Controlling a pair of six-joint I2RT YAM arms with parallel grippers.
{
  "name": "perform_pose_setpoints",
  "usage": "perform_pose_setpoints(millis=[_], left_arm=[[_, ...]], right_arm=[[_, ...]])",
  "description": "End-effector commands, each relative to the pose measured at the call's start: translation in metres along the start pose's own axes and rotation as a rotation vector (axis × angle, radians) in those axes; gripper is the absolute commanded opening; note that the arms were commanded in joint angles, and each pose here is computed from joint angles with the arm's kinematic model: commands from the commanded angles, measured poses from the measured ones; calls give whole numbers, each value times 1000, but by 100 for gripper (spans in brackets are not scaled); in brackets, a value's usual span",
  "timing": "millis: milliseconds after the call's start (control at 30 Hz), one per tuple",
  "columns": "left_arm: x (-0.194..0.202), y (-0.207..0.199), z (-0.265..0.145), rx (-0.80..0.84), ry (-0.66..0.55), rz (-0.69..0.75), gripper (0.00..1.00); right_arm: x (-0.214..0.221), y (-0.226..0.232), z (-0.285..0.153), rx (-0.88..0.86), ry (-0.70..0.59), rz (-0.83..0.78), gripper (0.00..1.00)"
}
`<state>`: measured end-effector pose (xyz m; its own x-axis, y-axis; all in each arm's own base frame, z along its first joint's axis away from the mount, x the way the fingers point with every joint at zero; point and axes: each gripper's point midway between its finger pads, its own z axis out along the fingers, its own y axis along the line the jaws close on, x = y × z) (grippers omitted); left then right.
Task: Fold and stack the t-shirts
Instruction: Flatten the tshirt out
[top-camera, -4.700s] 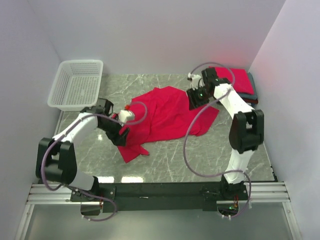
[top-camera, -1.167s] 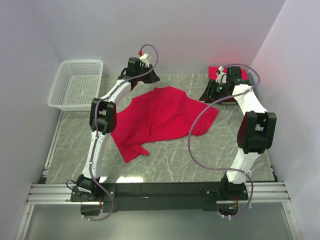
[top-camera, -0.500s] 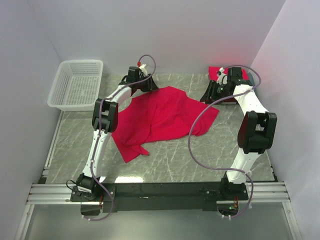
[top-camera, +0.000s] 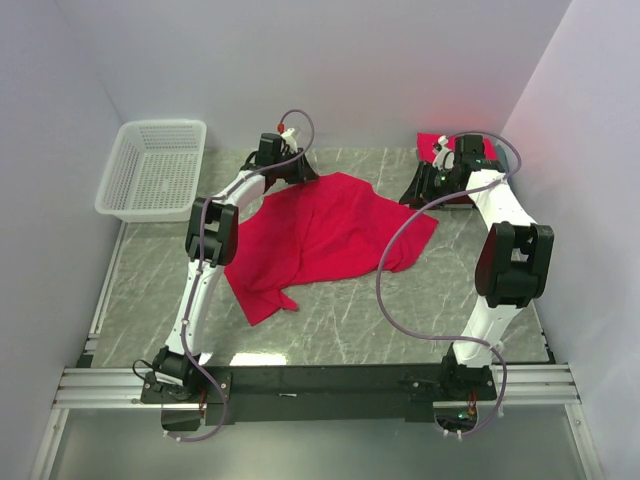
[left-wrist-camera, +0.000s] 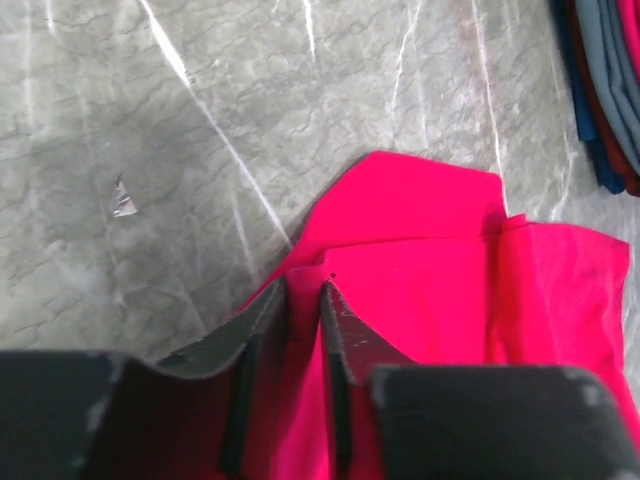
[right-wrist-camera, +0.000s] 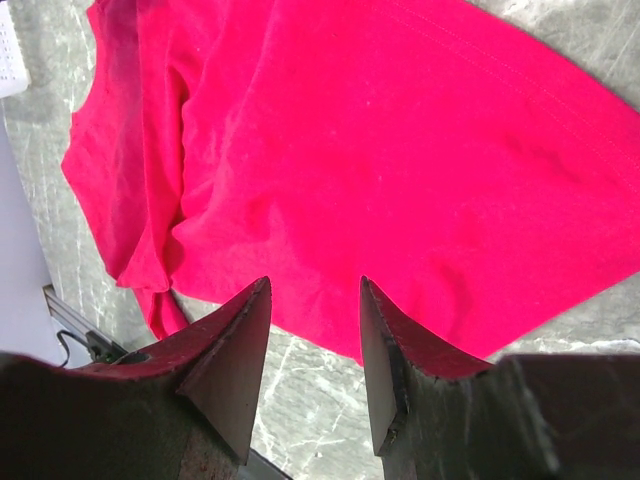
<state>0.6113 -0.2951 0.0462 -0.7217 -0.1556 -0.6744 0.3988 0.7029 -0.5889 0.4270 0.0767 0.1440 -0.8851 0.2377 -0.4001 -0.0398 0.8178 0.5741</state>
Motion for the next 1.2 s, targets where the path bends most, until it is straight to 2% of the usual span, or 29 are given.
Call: perform_pose_setpoints(millis=[0, 200, 300, 433, 567, 667, 767, 900, 967, 1000, 1067, 1133, 1167], left_arm=[[-37, -27, -8, 46, -90, 62, 24], [-51, -35, -16, 36, -122, 86, 19], [-65, -43, -25, 28, -151, 107, 10], [-87, -89, -53, 104, -171, 148, 0], [-75, -147, -79, 208, -109, 208, 1], [-41, -194, -95, 289, -18, 235, 0], [13, -250, -114, 402, 101, 258, 1], [103, -347, -144, 577, 255, 341, 0], [132, -385, -162, 650, 300, 390, 0], [164, -414, -173, 701, 358, 421, 0], [201, -456, -188, 791, 414, 474, 0], [222, -477, -194, 843, 459, 499, 1], [235, -487, -199, 874, 485, 515, 7]], right_arm=[[-1, 4, -5, -16, -12, -20, 48], [-1, 6, -4, -31, -7, -15, 47], [-3, 7, -6, -30, -12, -21, 47], [-6, 8, -16, -16, -23, -47, 47], [-16, 1, -36, 1, -58, -52, 47], [-23, -10, -54, 20, -82, -31, 46], [-33, -35, -82, 47, -124, 25, 44], [-41, -74, -129, 84, -200, 94, 43], [-37, -83, -143, 93, -203, 114, 43], [-35, -88, -147, 102, -199, 93, 42], [-28, -98, -155, 113, -191, 116, 42], [-21, -101, -159, 124, -179, 108, 41], [-18, -102, -158, 126, -170, 108, 41]])
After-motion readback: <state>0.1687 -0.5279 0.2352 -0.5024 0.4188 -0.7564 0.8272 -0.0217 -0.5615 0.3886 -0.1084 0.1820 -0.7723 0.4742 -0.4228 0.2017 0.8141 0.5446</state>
